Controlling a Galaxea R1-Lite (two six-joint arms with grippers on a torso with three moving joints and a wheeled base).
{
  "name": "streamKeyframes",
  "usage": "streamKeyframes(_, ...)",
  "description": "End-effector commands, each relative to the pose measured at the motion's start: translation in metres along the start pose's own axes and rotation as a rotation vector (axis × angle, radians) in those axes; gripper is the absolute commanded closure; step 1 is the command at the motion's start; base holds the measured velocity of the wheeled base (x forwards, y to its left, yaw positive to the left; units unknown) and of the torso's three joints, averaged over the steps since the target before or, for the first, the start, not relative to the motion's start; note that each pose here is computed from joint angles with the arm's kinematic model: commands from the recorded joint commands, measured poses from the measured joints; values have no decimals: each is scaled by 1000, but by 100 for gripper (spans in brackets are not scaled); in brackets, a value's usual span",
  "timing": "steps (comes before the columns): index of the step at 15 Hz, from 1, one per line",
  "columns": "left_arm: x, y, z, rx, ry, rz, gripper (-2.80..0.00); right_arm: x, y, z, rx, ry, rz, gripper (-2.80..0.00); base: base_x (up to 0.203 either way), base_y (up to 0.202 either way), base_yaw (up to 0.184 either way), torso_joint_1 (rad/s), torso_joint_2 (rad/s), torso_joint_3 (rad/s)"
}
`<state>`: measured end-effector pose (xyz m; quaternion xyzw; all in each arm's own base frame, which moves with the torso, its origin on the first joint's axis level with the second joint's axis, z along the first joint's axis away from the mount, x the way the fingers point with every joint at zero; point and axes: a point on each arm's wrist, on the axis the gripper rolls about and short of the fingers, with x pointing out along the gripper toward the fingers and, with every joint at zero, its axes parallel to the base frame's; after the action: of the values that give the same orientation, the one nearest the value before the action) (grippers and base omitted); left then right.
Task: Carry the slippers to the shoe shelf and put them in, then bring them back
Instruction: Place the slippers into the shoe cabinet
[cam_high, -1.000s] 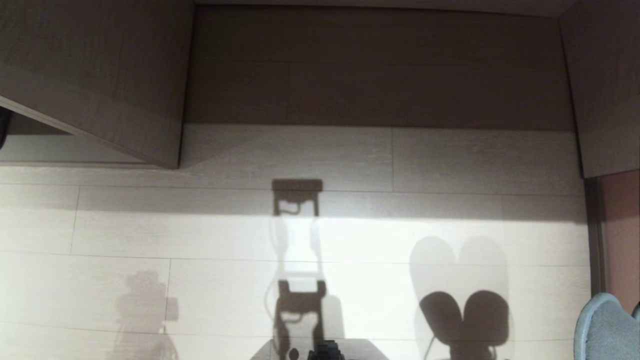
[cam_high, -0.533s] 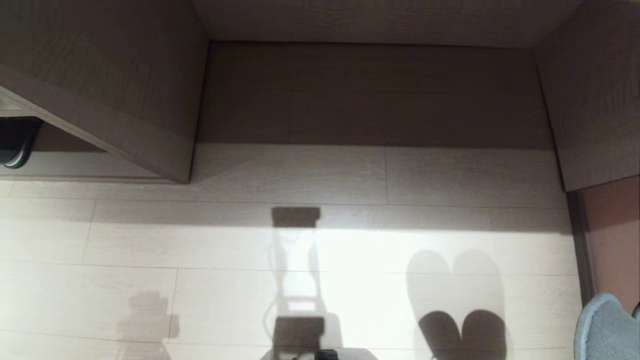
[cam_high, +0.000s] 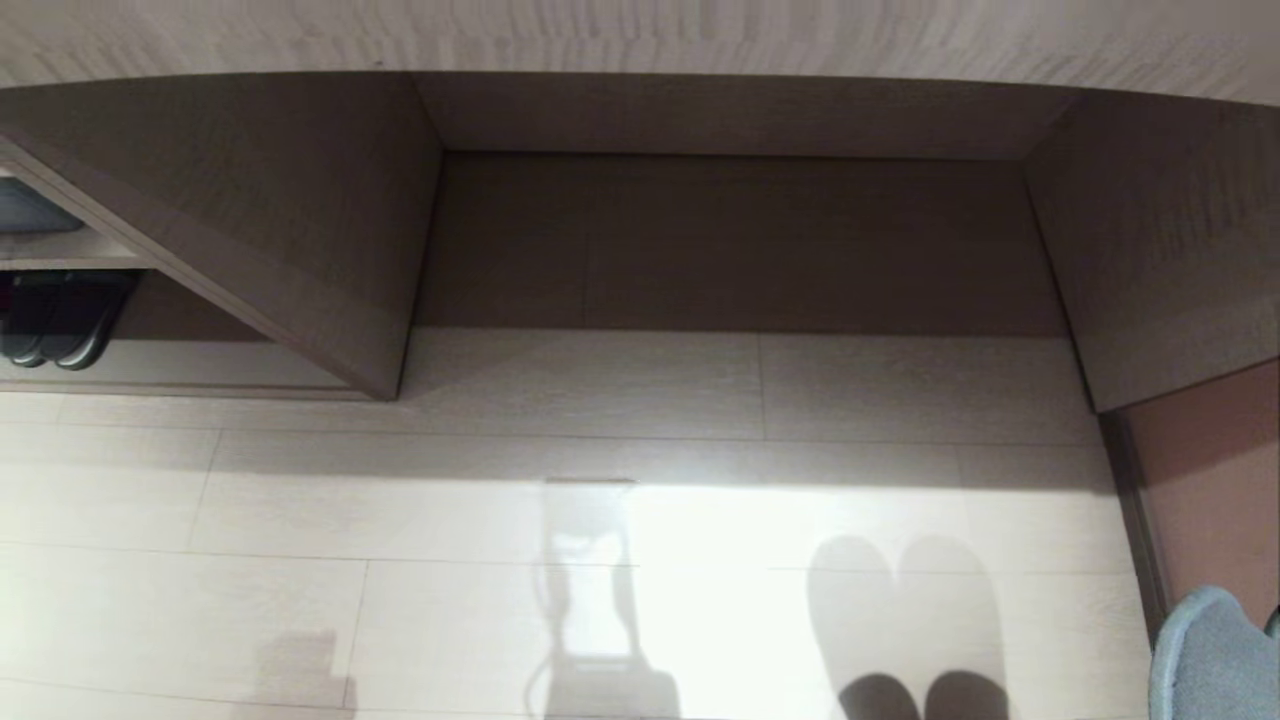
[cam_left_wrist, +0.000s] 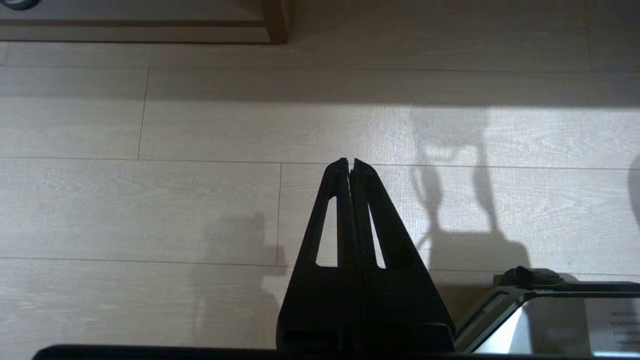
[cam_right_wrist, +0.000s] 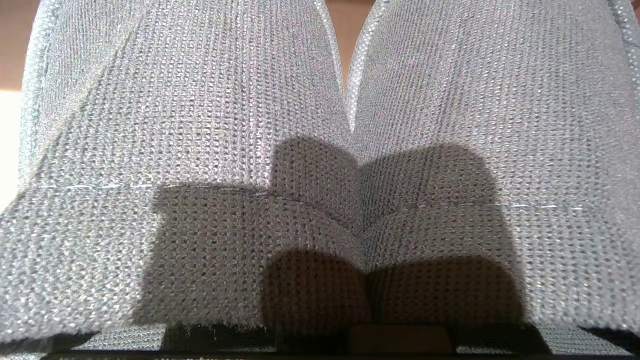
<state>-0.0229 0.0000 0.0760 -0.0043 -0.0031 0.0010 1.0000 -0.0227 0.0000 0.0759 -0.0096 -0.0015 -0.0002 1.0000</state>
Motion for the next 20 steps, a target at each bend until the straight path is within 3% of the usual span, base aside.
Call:
streamKeyframes(1, 0, 0, 0, -1, 0, 0, 0, 0, 0, 0, -1, 3, 0, 0, 0, 0, 0, 2, -2, 212)
streamKeyframes(20, 0, 0, 0, -4, -2, 2, 0, 0, 0, 0, -1, 3, 0, 0, 0, 0, 0, 3, 3, 204)
